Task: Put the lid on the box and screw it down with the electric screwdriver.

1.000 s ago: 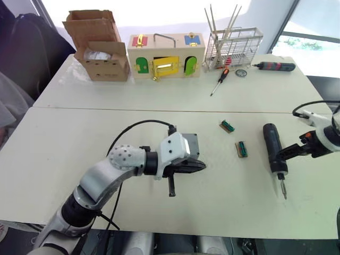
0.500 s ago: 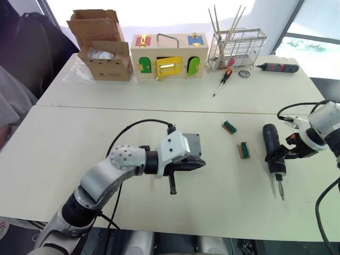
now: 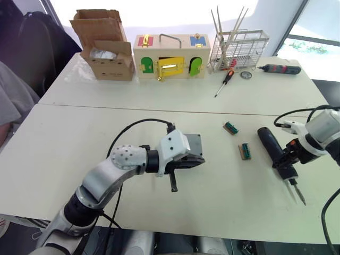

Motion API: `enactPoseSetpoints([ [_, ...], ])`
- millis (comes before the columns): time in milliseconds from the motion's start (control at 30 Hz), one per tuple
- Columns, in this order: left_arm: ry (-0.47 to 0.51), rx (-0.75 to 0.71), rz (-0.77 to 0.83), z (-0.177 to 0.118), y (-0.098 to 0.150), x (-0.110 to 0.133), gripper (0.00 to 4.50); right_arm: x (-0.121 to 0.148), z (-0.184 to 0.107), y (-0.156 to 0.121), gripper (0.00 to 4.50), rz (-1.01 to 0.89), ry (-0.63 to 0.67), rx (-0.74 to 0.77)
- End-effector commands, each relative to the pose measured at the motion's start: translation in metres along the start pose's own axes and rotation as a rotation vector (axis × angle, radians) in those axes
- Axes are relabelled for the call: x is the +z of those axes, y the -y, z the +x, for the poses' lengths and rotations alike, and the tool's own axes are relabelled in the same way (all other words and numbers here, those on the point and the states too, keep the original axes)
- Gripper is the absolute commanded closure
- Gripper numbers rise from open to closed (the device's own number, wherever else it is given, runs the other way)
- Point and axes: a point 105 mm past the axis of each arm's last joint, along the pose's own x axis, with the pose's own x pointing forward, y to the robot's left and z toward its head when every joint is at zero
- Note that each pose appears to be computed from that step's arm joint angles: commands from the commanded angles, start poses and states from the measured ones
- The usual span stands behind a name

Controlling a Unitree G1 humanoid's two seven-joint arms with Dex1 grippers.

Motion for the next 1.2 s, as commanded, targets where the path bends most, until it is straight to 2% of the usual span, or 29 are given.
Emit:
enactPoseSetpoints([
  [33, 0.026, -0.007, 0.039, 0.003, 0.002, 0.008, 4.5, -0.011, 0.008, 0.004, 2.57, -0.035, -0.052, -0.012],
  [167, 0.03, -0.008, 0.039, 0.004, 0.001, 0.009, 4.5, -0.008, 0.006, 0.008, 2.57, -0.072, -0.036, -0.033],
  [300, 0.034, -0.005, 0.04, 0.006, -0.001, 0.008, 4.5, 0.007, -0.002, 0.005, 2.57, -0.133, 0.047, -0.037],
  [500, 0.04, -0.012, 0.048, 0.008, -0.004, 0.007, 4.5, 0.01, -0.012, 0.005, 2.57, -0.13, 0.091, -0.035],
  [633, 0.04, -0.02, 0.061, 0.009, -0.007, 0.006, 4.5, 0.03, -0.032, 0.006, 2.57, -0.203, 0.208, -0.055],
  [833, 0.025, -0.013, 0.077, 0.004, -0.013, 0.003, 4.5, 0.079, -0.088, 0.002, 2.57, -0.171, 0.529, -0.104],
  [1000, 0.003, 0.04, 0.08, -0.008, -0.028, 0.002, 4.5, 0.112, -0.144, -0.008, 2.57, -0.071, 0.912, -0.099],
  [1100, 0.0, 0.106, 0.079, -0.02, -0.048, 0.007, 4.5, 0.13, -0.196, -0.044, 2.57, -0.139, 1.325, 0.027],
  [1200, -0.01, 0.15, 0.067, -0.03, -0.064, 0.006, 4.5, 0.124, -0.221, -0.073, 2.57, -0.169, 1.582, 0.161],
])
